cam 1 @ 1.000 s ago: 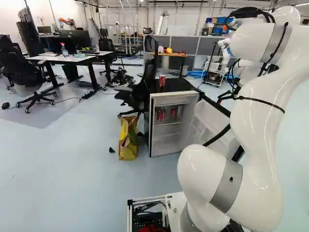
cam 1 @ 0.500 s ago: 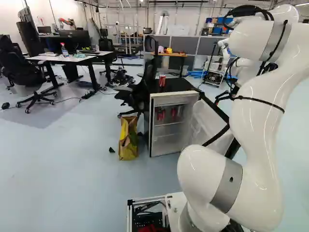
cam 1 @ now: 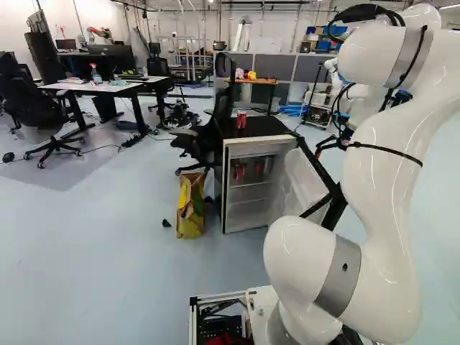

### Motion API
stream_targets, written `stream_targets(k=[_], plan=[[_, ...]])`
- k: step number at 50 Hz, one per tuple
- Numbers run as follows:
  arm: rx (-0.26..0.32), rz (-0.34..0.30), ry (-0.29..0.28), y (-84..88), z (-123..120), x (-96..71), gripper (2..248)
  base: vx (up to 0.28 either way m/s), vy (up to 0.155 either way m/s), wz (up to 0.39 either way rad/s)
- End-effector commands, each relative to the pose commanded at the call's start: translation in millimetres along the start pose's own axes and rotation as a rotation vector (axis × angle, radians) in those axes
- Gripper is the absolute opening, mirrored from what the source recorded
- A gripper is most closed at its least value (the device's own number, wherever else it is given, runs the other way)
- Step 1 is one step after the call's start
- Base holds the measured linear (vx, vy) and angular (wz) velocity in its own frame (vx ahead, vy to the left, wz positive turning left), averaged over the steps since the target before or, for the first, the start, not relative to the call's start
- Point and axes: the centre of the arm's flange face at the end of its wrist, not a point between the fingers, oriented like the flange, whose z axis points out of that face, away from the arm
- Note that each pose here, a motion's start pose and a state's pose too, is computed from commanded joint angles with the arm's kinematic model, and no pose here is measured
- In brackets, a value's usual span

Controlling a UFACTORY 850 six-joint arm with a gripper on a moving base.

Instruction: Grab a drink from the fridge

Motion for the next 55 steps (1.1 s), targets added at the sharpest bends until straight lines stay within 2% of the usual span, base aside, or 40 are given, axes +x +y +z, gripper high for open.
stream_targets(k=[55], plan=[[-0.001,-0.067,-0.04,-37.9,3,-36.7,247,0.0,0.0,0.0]])
